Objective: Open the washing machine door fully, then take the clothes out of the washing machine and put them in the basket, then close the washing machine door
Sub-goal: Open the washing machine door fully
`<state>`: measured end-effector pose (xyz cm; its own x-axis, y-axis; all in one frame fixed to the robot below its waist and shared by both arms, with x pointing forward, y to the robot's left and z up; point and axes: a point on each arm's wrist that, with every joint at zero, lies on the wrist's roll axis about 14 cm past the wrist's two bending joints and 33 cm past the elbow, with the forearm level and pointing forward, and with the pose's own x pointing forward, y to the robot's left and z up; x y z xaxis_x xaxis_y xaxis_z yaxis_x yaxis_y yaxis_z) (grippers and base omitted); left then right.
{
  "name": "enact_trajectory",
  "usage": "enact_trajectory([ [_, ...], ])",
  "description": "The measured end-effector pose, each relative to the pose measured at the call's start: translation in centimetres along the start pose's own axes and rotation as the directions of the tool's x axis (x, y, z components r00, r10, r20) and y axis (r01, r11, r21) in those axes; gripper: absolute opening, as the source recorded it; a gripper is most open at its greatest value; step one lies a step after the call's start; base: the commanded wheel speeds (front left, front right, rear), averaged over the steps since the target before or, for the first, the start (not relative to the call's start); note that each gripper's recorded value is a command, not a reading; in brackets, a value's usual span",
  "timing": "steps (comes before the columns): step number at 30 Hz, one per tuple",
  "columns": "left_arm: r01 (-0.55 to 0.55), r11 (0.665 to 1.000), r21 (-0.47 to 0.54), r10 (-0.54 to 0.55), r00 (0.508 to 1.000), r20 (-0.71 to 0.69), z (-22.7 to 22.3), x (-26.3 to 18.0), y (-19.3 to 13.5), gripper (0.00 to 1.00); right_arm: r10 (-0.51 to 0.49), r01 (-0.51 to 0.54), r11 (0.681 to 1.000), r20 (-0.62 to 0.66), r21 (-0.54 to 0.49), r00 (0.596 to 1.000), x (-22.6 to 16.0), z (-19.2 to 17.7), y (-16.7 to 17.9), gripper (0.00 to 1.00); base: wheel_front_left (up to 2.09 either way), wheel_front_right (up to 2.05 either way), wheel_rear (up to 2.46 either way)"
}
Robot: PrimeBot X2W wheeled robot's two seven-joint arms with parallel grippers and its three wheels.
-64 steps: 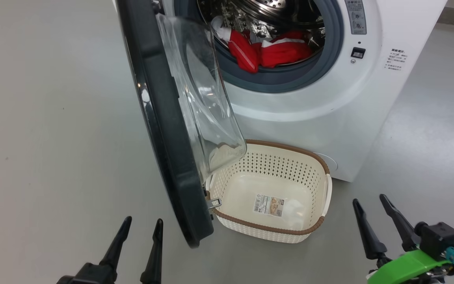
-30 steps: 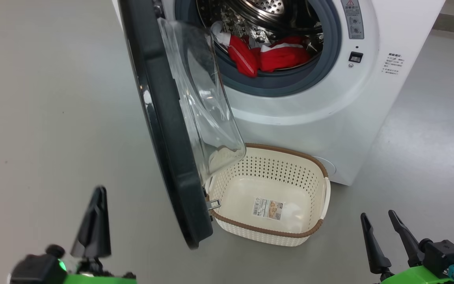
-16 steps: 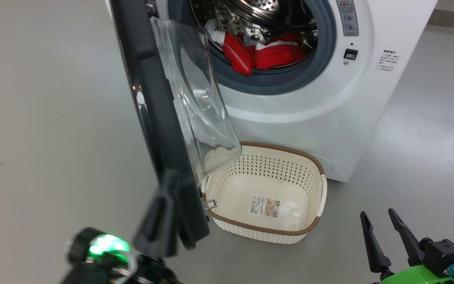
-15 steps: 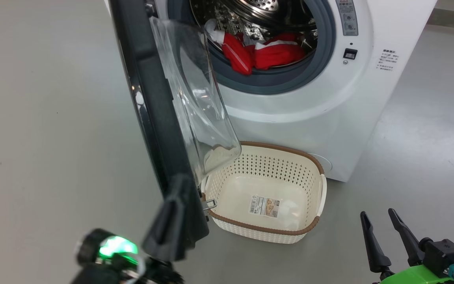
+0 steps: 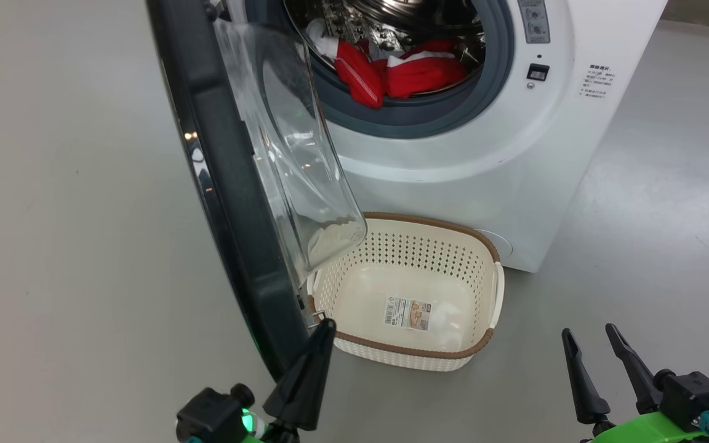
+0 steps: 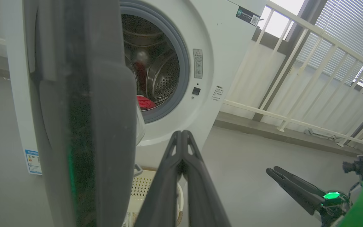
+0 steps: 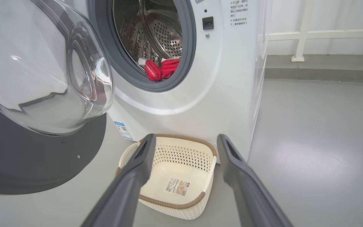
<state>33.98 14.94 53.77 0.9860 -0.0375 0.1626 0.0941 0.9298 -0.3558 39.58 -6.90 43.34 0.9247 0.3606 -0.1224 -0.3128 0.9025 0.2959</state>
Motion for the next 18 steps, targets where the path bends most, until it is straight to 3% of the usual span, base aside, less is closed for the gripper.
enact_trajectory([
  [18, -0.095, 0.995, -0.002, 0.095, 0.995, -0.026, -0.7, 0.1, 3.4, 0.00, 0.008, -0.008, 1.000, 0.004, 0.001, 1.000, 0.3, 0.1, 0.2, 1.00, 0.00, 0.00, 0.00],
])
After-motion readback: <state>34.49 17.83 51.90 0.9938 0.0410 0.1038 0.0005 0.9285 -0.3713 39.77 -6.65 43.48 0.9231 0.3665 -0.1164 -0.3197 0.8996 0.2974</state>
